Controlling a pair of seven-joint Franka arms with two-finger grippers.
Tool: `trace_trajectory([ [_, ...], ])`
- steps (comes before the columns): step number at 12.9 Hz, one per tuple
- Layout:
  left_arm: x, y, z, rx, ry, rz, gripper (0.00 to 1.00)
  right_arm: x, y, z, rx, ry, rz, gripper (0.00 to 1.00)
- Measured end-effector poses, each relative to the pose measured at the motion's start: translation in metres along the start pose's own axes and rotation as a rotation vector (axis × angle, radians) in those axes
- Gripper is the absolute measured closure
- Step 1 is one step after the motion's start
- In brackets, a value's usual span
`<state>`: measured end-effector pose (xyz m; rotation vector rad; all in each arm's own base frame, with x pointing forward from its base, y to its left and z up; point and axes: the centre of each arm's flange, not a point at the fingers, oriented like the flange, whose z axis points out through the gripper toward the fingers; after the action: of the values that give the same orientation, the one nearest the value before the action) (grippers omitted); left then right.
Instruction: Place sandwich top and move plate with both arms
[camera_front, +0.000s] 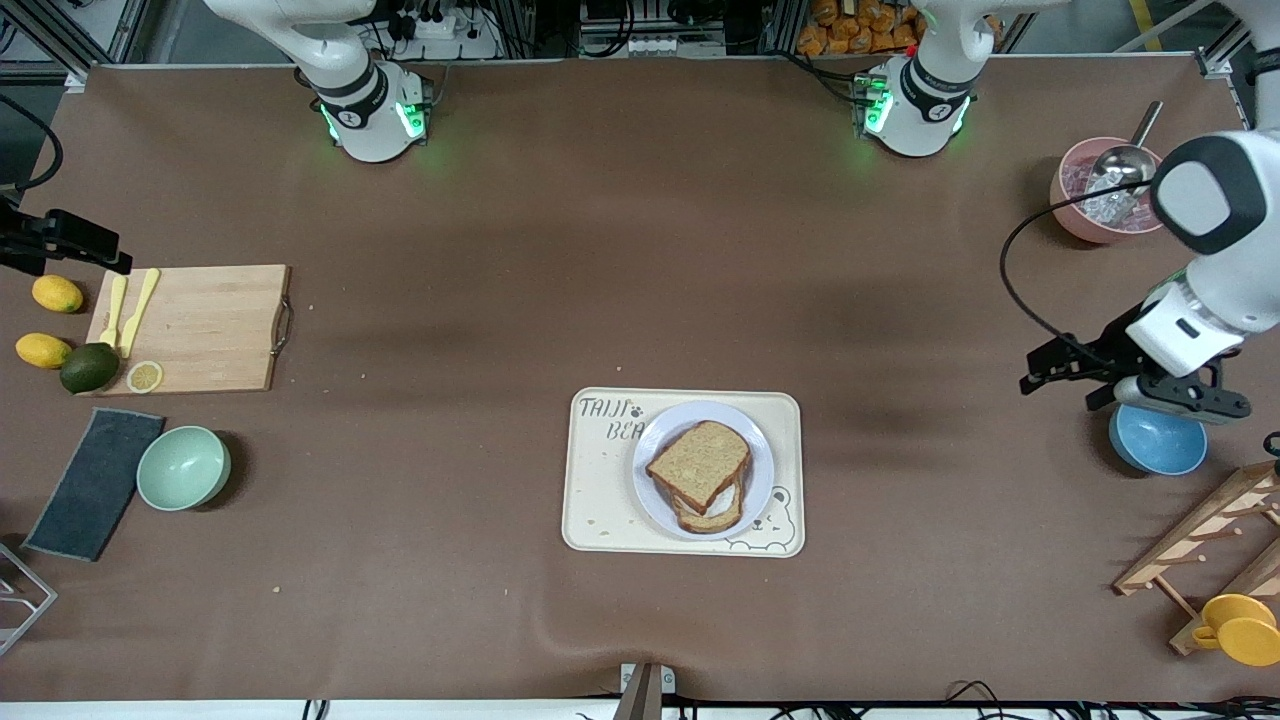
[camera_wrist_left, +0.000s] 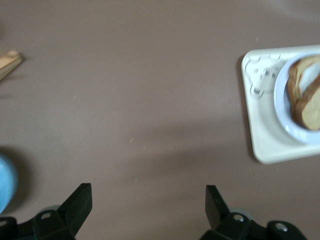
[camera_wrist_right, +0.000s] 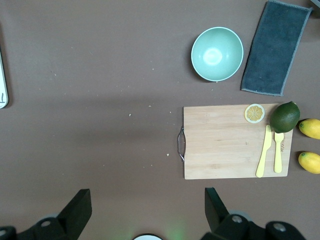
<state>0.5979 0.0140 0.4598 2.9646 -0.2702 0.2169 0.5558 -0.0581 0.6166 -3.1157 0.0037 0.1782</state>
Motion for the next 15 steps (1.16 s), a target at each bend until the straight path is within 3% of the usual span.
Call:
trace_trajectory([
  [5, -0.002, 0.033, -0.086, 0.06, -0.15, -0.035, 0.0, 0.0, 0.0, 0.0, 0.0, 0.0, 0.0, 0.0],
  [11, -0.005, 0.1, -0.144, 0.083, -0.183, -0.073, 0.0, 0.0, 0.0, 0.001, 0.0, -0.001, 0.001, 0.0],
  [15, -0.016, 0.144, -0.155, 0.171, -0.201, 0.005, 0.0, 0.0, 0.001, 0.001, 0.0, -0.002, 0.001, 0.0],
])
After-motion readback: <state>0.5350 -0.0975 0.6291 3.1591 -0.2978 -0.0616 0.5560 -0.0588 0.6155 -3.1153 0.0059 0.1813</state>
